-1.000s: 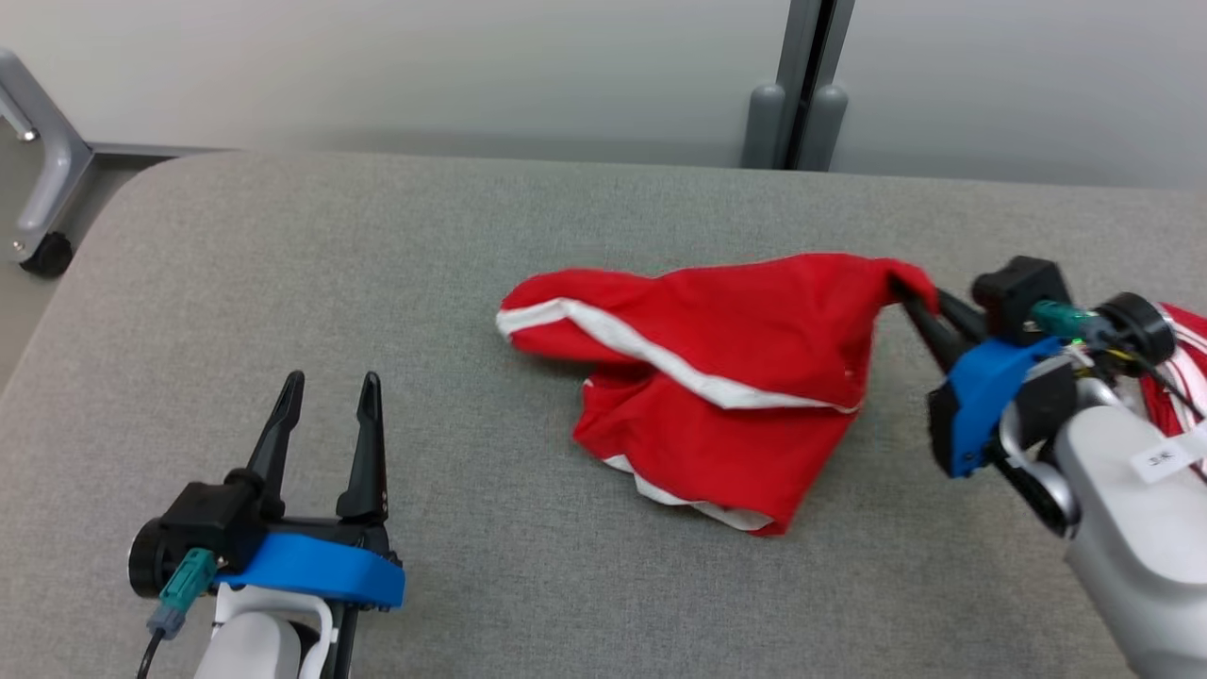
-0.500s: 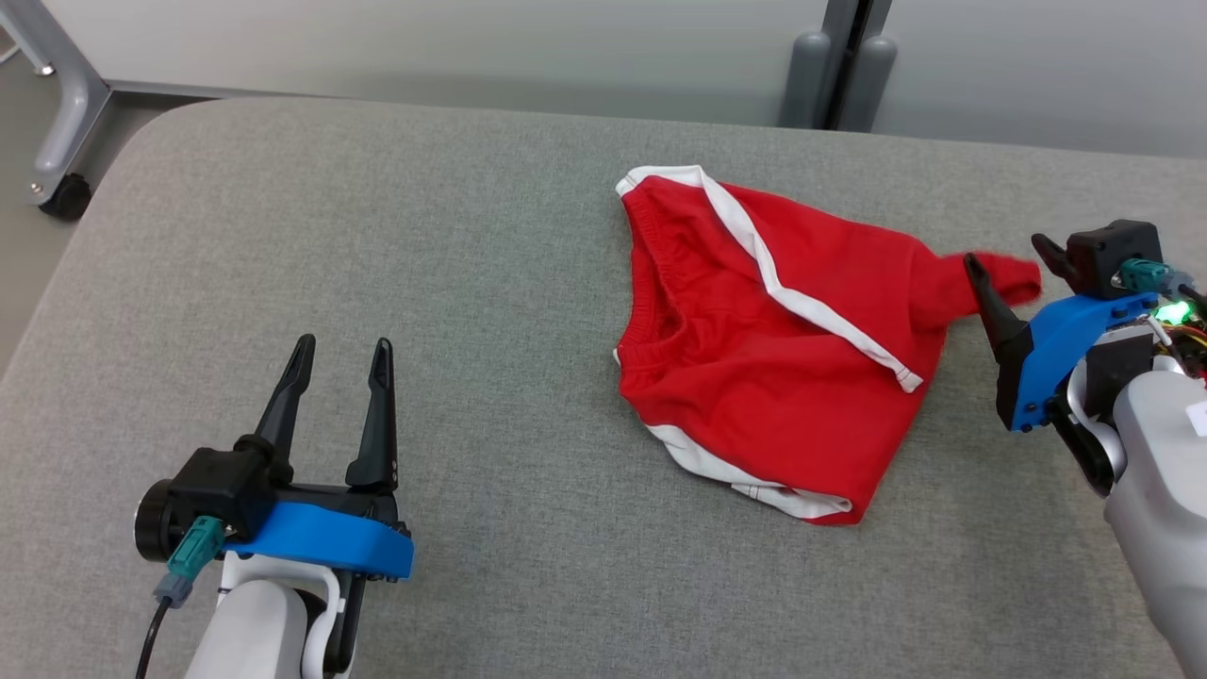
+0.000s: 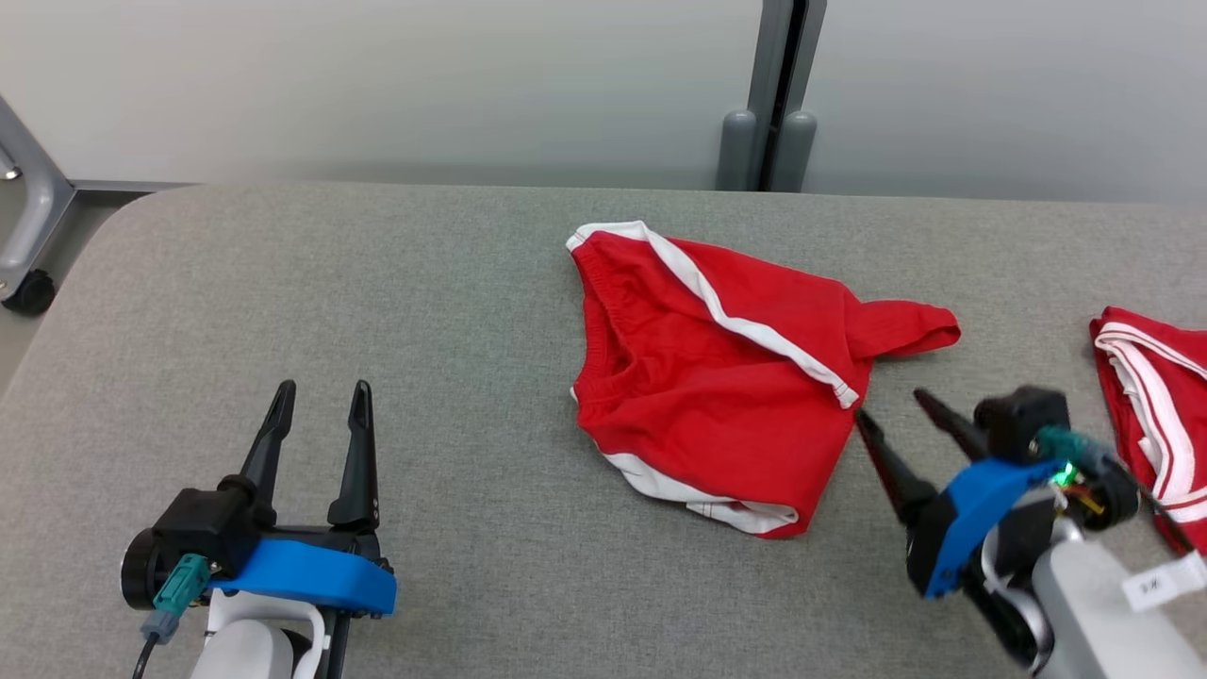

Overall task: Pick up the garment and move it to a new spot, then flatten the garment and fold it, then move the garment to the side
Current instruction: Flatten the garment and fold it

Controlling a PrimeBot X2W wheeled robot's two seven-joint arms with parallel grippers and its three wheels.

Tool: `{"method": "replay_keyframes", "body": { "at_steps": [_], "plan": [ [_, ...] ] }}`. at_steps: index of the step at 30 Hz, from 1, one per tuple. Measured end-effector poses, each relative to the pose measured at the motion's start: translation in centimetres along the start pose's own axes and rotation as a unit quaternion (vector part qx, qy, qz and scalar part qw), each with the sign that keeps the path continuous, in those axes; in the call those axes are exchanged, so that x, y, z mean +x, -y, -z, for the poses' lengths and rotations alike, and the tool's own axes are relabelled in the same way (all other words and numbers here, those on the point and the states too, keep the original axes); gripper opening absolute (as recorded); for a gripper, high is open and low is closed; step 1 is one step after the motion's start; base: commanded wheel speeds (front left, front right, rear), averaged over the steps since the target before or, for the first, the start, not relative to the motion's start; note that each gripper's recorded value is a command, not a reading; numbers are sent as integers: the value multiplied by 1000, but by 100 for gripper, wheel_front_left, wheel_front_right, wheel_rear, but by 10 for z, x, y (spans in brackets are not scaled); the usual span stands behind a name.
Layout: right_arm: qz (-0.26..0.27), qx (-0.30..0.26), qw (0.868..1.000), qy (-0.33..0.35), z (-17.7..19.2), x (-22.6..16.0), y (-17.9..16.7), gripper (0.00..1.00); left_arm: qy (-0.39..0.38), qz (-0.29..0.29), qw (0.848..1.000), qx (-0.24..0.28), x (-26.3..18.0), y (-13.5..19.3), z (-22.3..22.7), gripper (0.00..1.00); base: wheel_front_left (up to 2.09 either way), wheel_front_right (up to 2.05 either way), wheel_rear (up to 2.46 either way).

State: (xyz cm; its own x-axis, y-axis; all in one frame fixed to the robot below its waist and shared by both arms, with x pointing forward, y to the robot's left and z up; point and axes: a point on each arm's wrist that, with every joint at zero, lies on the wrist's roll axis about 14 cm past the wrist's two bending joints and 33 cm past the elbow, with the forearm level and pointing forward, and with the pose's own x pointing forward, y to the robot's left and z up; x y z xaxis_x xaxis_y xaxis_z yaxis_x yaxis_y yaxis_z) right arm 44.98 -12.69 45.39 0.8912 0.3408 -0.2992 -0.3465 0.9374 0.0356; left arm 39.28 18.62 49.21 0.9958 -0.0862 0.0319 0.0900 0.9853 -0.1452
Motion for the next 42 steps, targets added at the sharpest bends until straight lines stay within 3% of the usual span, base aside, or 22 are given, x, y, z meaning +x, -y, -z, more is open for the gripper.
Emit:
{"method": "replay_keyframes", "body": {
  "at_steps": [5,13,20,23,31,35,42],
  "plan": [
    [4,4,999,41,-6,-22,-15,100,0,0,1000,-1,-2,0,0,100,0,0,0],
    [77,32,987,136,-19,-58,-3,100,-10,-1,1000,-3,-8,0,7,100,0,0,0],
    [107,35,982,151,-23,-72,9,100,-20,17,1000,-6,-5,12,14,100,0,0,0],
    [108,35,982,151,-24,-74,9,100,-33,50,998,-10,-1,34,21,100,0,0,0],
    [112,40,983,138,-17,-76,11,100,-154,166,974,12,24,106,57,100,0,0,0],
    [117,45,983,135,-14,-77,13,100,-226,183,957,18,35,121,80,100,0,0,0],
    [135,52,981,127,-5,-84,23,100,-311,164,935,42,48,120,111,100,0,0,0]
  ]
}}
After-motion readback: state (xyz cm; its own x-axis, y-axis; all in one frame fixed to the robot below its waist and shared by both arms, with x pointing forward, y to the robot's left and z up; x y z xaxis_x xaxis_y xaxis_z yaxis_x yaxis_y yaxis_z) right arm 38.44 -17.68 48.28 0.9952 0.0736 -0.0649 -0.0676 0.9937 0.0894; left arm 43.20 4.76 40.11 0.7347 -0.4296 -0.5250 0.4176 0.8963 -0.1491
